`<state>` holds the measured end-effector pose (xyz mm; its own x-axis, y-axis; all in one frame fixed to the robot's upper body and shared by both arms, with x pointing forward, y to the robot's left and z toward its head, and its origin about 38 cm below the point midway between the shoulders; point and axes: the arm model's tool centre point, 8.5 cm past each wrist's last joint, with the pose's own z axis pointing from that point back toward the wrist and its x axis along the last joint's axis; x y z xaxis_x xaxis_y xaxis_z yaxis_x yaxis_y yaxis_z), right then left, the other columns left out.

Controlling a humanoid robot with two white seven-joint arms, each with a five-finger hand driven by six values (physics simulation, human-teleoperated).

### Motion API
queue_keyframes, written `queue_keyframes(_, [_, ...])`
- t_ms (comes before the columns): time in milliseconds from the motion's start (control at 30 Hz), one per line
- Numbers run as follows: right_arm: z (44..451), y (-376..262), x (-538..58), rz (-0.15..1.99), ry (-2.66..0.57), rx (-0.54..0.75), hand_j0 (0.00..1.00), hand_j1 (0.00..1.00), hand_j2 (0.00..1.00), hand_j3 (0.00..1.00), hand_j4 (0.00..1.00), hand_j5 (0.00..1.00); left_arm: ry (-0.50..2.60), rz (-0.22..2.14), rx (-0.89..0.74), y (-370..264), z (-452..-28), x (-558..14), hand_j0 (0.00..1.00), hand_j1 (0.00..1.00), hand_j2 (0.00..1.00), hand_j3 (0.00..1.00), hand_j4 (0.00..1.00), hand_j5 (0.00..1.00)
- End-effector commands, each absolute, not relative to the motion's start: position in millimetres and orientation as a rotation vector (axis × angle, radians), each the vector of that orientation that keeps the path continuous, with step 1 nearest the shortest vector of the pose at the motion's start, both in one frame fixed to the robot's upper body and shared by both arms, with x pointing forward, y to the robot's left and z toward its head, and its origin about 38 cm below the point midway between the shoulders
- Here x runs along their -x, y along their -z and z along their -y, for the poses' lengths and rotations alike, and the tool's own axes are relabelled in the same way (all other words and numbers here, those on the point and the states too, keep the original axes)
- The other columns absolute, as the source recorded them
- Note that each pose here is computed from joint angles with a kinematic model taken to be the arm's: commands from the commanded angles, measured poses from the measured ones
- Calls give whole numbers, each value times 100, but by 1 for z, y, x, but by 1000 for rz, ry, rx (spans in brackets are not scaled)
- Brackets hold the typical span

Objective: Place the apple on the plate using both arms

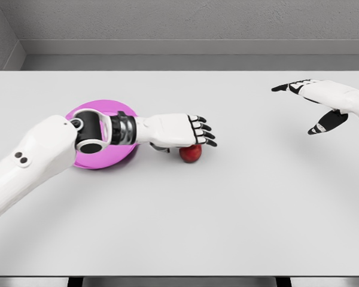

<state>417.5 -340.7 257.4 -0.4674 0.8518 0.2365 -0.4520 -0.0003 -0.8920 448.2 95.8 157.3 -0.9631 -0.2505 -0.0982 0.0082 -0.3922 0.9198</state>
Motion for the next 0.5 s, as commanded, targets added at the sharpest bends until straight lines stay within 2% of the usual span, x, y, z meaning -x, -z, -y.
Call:
queue_keyframes(0, [341, -258, -417, 1271, -1662, 468, 100, 100, 100, 100, 100, 100, 2465, 1633, -306, -153, -91, -448, 100, 100, 100, 100, 100, 100])
queue_keyframes(267, [339, -253, -415, 1264, -1665, 457, 100, 100, 100, 100, 100, 100, 2517, 1577, -298, -149, -89, -447, 100, 100, 100, 100, 100, 100])
queue_keyframes(333, [340, -253, -415, 1263, -1664, 457, 100, 100, 100, 100, 100, 100, 2517, 1576, -301, -150, -90, -448, 89, 89, 89, 89, 89, 89])
queue_keyframes(367, [340, -253, -415, 1263, -1664, 457, 100, 100, 100, 100, 100, 100, 2522, 1577, -303, -151, -89, -448, 77, 77, 77, 77, 77, 77])
queue_keyframes(400, [340, -253, -415, 1264, -1663, 455, 100, 100, 100, 100, 100, 100, 2524, 1577, -304, -152, -89, -448, 70, 70, 70, 70, 70, 70])
queue_keyframes(467, [339, -253, -415, 1265, -1664, 455, 100, 100, 100, 100, 100, 100, 2525, 1575, -303, -151, -89, -448, 64, 64, 64, 64, 64, 64])
